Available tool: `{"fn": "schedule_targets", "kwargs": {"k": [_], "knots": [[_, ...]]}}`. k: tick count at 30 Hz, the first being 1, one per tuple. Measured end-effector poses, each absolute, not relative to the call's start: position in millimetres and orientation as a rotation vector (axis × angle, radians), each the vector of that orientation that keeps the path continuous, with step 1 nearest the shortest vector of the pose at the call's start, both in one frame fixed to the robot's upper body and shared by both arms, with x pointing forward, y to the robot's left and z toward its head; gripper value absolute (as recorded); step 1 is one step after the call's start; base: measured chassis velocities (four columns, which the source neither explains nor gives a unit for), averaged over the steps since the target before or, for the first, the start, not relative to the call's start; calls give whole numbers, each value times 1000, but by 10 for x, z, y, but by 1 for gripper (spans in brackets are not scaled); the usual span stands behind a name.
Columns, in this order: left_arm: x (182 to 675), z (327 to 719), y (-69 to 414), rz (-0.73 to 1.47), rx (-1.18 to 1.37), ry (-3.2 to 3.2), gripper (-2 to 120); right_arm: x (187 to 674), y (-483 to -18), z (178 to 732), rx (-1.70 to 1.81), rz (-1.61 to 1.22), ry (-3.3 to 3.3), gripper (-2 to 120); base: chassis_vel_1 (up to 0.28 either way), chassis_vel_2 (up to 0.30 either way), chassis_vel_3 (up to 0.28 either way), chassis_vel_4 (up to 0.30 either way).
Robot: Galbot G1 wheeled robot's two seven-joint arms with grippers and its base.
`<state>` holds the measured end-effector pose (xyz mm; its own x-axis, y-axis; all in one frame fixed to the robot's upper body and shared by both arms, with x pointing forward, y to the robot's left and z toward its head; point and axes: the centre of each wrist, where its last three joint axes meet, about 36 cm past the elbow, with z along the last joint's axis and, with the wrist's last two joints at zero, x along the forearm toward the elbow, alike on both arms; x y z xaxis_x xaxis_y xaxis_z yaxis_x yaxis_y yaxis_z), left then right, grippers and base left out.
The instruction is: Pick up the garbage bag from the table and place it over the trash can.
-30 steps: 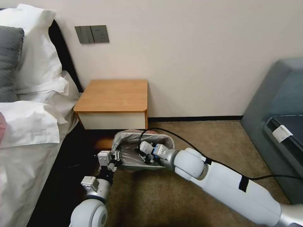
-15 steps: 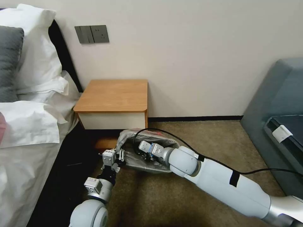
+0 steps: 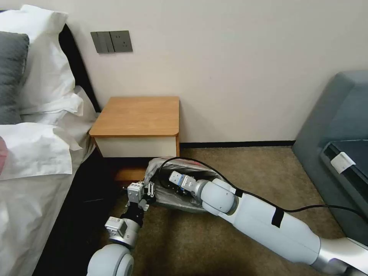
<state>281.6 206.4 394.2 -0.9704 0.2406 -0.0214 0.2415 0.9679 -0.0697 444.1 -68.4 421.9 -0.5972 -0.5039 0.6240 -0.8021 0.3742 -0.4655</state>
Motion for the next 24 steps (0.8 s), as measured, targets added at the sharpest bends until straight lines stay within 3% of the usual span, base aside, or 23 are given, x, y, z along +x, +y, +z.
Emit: {"fn": "schedule_targets", "kwargs": {"k": [15, 24], "knots": [[2855, 3845, 2149, -163, 310, 3152, 5, 4309, -854, 4583, 1198, 1046, -2284, 0, 0, 0, 0, 0], [2920, 3769, 2251, -398, 194, 3179, 5, 4199, -1274, 5017, 1209, 643, -2393, 0, 0, 0, 0, 0]]}}
